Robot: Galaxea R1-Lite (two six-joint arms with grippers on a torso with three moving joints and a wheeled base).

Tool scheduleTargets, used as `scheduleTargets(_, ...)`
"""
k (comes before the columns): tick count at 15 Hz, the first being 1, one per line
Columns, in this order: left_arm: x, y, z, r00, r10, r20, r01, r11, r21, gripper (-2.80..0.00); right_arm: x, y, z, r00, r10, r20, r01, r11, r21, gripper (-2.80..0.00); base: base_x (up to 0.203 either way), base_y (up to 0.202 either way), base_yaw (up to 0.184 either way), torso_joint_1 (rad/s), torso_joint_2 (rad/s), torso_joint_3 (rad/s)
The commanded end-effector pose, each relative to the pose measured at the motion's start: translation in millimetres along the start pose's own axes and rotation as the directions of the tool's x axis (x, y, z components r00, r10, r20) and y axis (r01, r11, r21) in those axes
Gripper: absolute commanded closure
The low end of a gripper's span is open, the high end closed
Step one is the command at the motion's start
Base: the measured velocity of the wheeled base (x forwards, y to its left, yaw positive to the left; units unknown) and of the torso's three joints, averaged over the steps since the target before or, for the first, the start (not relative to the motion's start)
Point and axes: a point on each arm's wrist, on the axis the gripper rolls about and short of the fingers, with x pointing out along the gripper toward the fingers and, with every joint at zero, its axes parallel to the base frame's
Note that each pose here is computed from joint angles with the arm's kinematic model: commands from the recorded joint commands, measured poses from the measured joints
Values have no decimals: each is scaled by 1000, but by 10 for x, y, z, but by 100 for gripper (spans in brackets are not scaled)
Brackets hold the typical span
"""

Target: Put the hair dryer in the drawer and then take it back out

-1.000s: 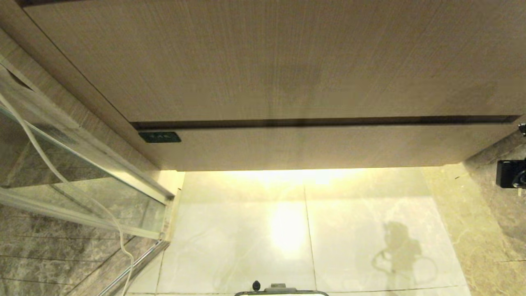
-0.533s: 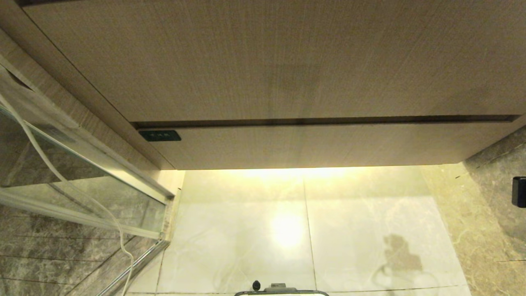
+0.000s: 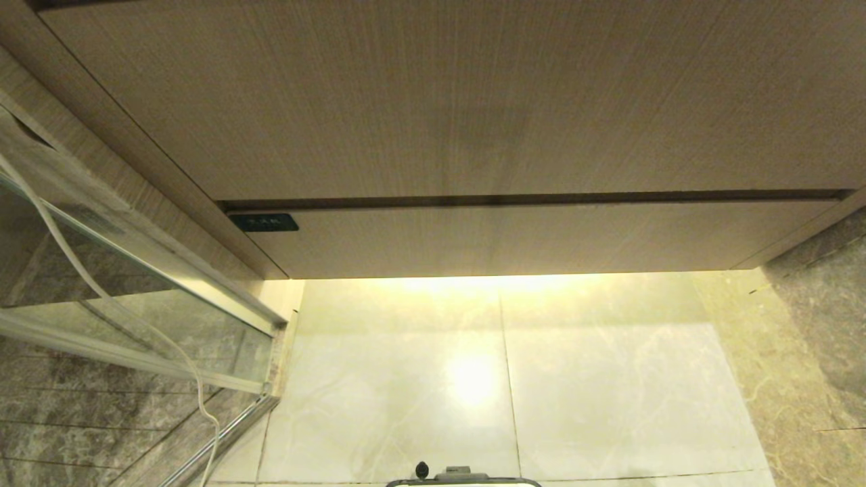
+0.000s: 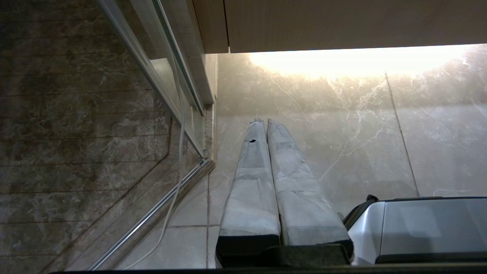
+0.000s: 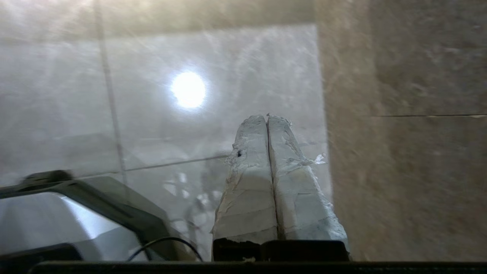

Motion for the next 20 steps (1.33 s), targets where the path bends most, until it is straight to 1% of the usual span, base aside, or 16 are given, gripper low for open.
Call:
scheduleTargets(1,0,0,-3,1000,1,0,-1,1000,0,0,-338,93,-369,980,106,171,-107,994,-2,0,0,0,0,0,0,0)
scheduleTargets(2,0,0,-4,1000,1,0,-1,1000,0,0,-373,117,-512,968,169,188,-172,985,2,0,0,0,0,0,0,0)
scheduleTargets(3,1,0,-4,1000,1,-1,-1,1000,0,0,-389,125,-617,963,196,183,-200,980,4,0,0,0,0,0,0,0)
scheduleTargets(4,1,0,-4,1000,1,-1,-1,1000,0,0,-436,119,-664,956,209,207,-215,977,4,0,0,0,0,0,0,0)
scheduleTargets(5,1,0,-4,1000,1,-1,-1,1000,0,0,-468,114,-708,951,220,218,-226,974,1,0,0,0,0,0,0,0)
scheduleTargets(6,1,0,-3,1000,1,-1,-1,1000,0,0,-521,104,-755,940,219,261,-227,974,0,0,0,0,0,0,0,0)
scheduleTargets(8,1,0,-2,1000,1,-1,-1,1000,0,0,-638,82,-856,900,209,382,-226,974,1,0,0,0,0,0,0,0)
scheduleTargets(9,0,0,-3,1000,1,0,-1,1000,0,0,-676,75,-901,881,204,427,-227,974,3,0,0,0,0,0,0,0)
scheduleTargets(10,1,0,-4,1000,1,-1,-1,1000,0,0,-689,75,-934,876,204,437,-231,973,8,0,0,0,0,0,0,0)
scheduleTargets(11,1,0,-4,1000,1,-1,-1,1000,0,0,-670,82,-985,895,210,394,-239,971,25,0,0,0,0,0,0,0)
scheduleTargets(15,1,0,-2,1000,1,0,-1,1000,0,0,-668,82,-989,898,206,389,-251,966,67,0,0,0,0,0,0,0)
scheduleTargets(20,1,0,-4,1000,1,-1,-1,1000,0,0,-667,82,-990,899,206,386,-250,966,66,0,0,0,0,0,0,0)
